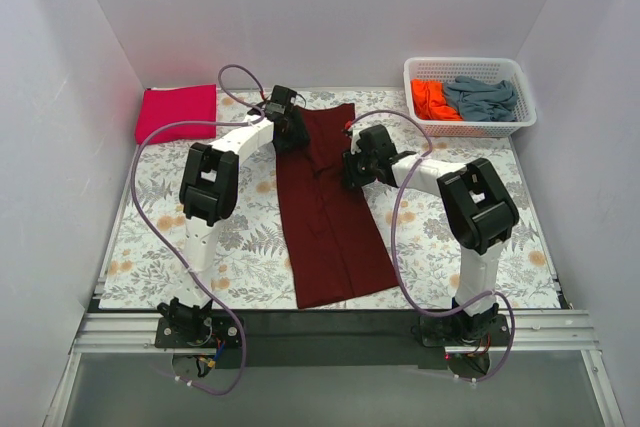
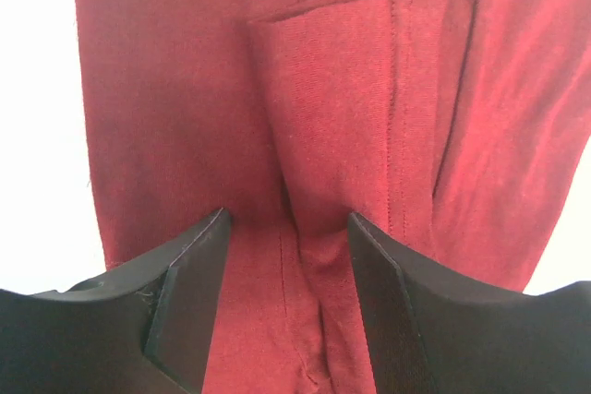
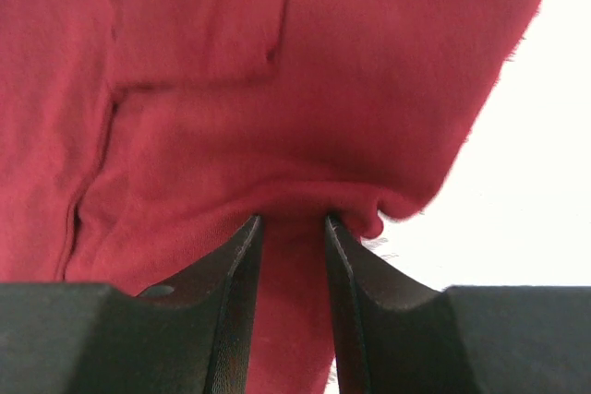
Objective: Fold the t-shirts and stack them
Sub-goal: Fold the tshirt
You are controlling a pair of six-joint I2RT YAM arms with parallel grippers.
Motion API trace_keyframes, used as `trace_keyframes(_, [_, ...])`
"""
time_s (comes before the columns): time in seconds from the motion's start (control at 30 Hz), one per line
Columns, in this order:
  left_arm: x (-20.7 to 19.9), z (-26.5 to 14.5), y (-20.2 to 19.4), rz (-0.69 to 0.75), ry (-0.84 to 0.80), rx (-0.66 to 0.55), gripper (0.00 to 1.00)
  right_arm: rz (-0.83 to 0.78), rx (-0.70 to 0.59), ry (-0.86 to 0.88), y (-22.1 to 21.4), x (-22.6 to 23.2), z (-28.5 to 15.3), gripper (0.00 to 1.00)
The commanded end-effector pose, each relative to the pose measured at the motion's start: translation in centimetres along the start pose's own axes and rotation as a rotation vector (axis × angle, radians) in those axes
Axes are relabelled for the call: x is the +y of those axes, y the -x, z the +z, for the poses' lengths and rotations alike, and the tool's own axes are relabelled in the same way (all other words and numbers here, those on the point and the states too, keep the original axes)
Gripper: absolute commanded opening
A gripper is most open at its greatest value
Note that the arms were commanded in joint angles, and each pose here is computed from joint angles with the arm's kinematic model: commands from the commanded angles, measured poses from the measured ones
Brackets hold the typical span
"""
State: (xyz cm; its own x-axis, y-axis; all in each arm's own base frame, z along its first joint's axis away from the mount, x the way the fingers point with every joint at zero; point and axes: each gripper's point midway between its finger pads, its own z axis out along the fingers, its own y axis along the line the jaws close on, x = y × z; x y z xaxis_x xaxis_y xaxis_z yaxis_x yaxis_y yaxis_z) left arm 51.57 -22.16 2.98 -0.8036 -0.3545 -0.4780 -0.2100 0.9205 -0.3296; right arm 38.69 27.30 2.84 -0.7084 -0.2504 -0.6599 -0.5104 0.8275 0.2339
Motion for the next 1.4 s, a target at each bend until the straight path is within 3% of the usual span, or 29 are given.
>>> trace_keyframes(0.0, [2.4, 1.8, 0.3, 0.016, 0.086, 0.013, 0.53, -0.017, 0.052, -0.078, -0.9, -2.4, -0.3, 0.40])
trace_keyframes(0.23, [2.0, 0.4, 1.4, 0.011, 0.059, -0.014, 0.56, 0.057, 0.131, -0.019, -4.2, -0.7, -3.2, 0.41])
trace_keyframes(0.43, [-1.4, -6.6, 2.9, -0.005, -0.063, -0.101, 0.57, 0.064, 0.047, -0.017, -2.7, 0.4, -7.7, 0.42])
trace_keyframes(0.57, [-2.8, -9.0, 2.5, -0.038, -0.195, -0.158, 0.41, 0.071, -0.002, 0.002, -2.9, 1.2, -10.3, 0.42])
trace_keyframes(0.6, [-3.8, -9.4, 3.8, -0.043, -0.251, -0.223, 0.32, 0.078, -0.008, 0.020, -3.4, 1.6, -11.1, 0.41])
trace_keyframes(0.67, [-4.7, -9.9, 3.5, -0.044, -0.325, -0.231, 0.26, 0.085, -0.013, 0.038, -3.9, 2.0, -11.8, 0.41])
trace_keyframes(0.9, [-7.5, -7.8, 0.3, -0.054, -0.571, -0.151, 0.15, 0.094, -0.026, 0.079, -6.2, 2.7, -13.5, 0.41])
trace_keyframes(1.13, [-4.2, -2.1, -5.4, -0.081, -0.513, -0.008, 0.13, 0.118, 0.025, 0.082, -9.4, 2.5, -13.0, 0.41])
trace_keyframes(1.27, [-2.9, -1.3, -6.3, -0.061, -0.466, 0.001, 0.13, 0.116, 0.021, 0.067, -9.9, 2.2, -13.5, 0.41])
trace_keyframes(1.37, [-2.8, -2.3, -4.7, -0.041, -0.449, -0.042, 0.18, 0.118, 0.016, 0.057, -9.9, 2.2, -14.1, 0.41])
